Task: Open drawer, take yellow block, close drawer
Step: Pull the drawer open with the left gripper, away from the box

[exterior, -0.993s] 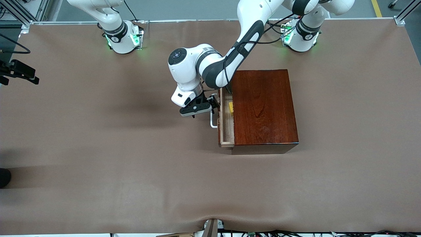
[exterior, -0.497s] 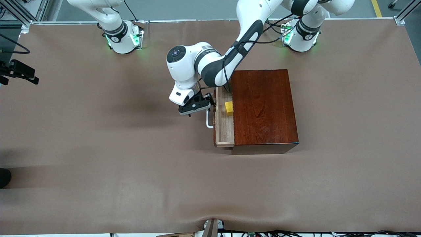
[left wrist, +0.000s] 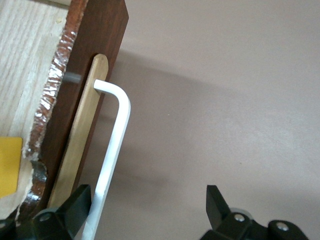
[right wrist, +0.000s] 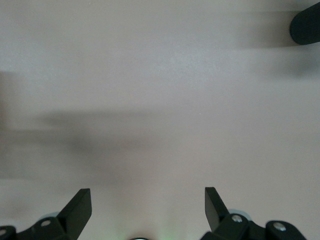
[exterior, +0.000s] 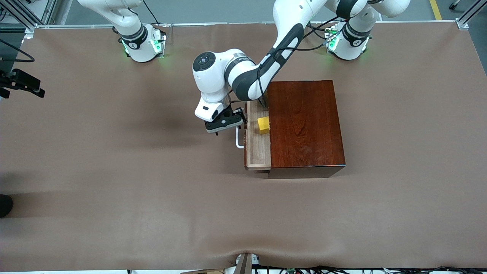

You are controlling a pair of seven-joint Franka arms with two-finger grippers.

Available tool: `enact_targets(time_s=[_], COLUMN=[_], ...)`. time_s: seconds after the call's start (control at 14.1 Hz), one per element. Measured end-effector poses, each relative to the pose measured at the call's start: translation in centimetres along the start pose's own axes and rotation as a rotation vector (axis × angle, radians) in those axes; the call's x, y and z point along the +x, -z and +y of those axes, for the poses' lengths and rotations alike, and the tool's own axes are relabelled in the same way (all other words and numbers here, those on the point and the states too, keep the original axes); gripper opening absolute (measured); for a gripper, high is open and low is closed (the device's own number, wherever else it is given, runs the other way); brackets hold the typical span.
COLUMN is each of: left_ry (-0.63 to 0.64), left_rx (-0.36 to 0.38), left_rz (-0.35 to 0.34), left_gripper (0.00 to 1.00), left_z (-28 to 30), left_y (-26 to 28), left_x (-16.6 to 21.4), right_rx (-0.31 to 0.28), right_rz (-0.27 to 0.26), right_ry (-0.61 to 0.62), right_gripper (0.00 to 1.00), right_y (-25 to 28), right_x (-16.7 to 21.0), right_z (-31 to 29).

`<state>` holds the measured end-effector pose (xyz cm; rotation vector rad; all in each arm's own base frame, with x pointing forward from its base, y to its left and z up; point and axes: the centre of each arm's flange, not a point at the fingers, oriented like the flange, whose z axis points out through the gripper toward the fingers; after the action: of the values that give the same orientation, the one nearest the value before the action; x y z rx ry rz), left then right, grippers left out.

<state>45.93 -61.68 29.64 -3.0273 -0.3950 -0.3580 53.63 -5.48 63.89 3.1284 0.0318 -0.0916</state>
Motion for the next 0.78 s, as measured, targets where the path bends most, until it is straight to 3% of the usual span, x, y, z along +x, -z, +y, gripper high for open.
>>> enact_targets(time_s=[0.57,0.78], left_ry=[0.024,0.040], left_rx=[-0.061,-0.115], left_rz=[0.006,0.005], left_gripper=[1.00,1.00], left_z=[1.2,2.1], left_y=[0.4,0.7], left_x=[-0.7,-1.2], right_rx=[0.000,0.000], right_rz=[0.000,0.000], right_ry=[0.000,0.000], right_gripper=[1.00,1.00], right_y=[0.0,0.0], right_x=[0.0,0.0], right_z=[0.0,0.0])
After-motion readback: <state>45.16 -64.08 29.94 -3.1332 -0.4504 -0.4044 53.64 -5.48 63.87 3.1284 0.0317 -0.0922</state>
